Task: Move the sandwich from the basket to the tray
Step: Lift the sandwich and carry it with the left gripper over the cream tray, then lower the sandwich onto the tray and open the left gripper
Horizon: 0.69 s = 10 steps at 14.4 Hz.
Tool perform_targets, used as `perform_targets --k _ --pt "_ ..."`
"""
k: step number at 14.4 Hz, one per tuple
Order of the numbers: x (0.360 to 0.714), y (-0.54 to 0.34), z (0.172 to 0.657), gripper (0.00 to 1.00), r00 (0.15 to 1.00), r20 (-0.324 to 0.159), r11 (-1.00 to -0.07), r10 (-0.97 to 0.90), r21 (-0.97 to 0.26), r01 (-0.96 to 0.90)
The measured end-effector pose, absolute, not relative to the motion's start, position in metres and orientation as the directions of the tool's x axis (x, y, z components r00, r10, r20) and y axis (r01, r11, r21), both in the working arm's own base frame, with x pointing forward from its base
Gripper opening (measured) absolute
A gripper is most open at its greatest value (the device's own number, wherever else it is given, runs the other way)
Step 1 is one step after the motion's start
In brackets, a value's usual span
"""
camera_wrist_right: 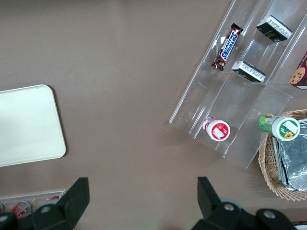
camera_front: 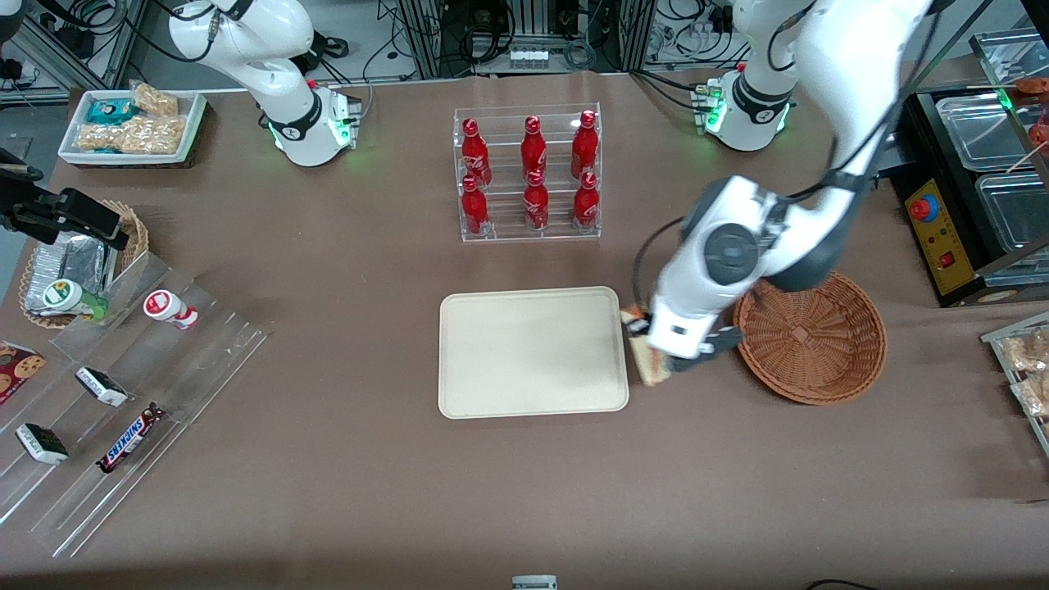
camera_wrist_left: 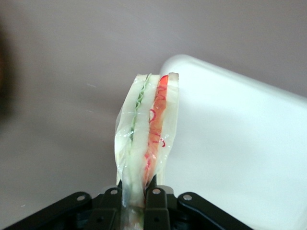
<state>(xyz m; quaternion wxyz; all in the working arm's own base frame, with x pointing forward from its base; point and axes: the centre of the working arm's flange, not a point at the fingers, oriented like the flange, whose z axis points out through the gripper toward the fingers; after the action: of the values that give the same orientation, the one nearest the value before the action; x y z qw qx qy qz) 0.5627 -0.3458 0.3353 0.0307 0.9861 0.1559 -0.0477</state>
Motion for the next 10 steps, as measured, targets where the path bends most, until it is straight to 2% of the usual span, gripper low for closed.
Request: perform_targets --k 4,7,10 --pt "0.546 -0.430 0.312 0.15 0.979 -0.093 -0.974 0.181 0.121 0.191" --pt "0.529 -0.470 0.289 0.15 0.992 -0.054 -0.990 0.111 0.086 0.115" --pt "0.518 -0.488 0.267 0.15 0.992 -0.048 -0.989 0.120 0.083 0.124"
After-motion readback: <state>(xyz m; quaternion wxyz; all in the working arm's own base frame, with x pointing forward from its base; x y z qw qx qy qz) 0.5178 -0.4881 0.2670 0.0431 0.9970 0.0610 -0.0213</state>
